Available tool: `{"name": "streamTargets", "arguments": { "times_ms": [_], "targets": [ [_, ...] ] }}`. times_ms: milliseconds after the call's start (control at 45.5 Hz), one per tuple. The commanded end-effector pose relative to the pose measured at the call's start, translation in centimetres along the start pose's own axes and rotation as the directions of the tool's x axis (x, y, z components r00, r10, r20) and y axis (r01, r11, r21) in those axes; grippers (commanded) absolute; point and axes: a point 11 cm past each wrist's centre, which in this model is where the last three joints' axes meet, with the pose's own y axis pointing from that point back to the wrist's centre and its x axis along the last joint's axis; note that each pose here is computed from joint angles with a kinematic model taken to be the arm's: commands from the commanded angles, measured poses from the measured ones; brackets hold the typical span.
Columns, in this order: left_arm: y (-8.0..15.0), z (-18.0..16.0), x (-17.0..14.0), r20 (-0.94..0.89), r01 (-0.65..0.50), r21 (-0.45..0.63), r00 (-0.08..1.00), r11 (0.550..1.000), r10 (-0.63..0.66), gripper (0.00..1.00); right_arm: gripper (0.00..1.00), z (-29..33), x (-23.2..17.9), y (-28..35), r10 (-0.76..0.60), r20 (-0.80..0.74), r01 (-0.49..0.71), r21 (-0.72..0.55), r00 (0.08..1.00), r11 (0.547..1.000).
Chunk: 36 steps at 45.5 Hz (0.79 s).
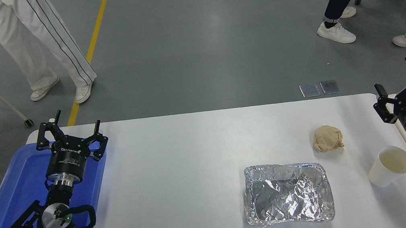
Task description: Pick up paper cup place in dustbin
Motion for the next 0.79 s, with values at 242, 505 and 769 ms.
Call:
{"name": "streamTargets", "arguments": {
  "times_ms": [242, 505, 769],
  "targets": [
    [0.0, 0.0, 0.0, 0.000, -0.001, 0.000, 1.000, 1.000, 0.001, 1.00, 1.00, -0.6, -0.3, -0.4, -0.009, 0.000, 0.009, 0.020, 1.000, 1.000],
    [0.0, 0.0, 0.0, 0.000, 0.001, 0.000, 1.000, 1.000, -0.001, 1.00, 1.00, 0.1, -0.7, -0.3, -0.020, -0.001, 0.020, 0.001, 1.000, 1.000],
    [0.0, 0.0, 0.0, 0.000, 0.001, 0.000, 1.000, 1.000, -0.001, 1.00, 1.00, 0.9, -1.0, -0.1, -0.020, 0.009, 0.020, -0.011, 1.000, 1.000]
  ]
}}
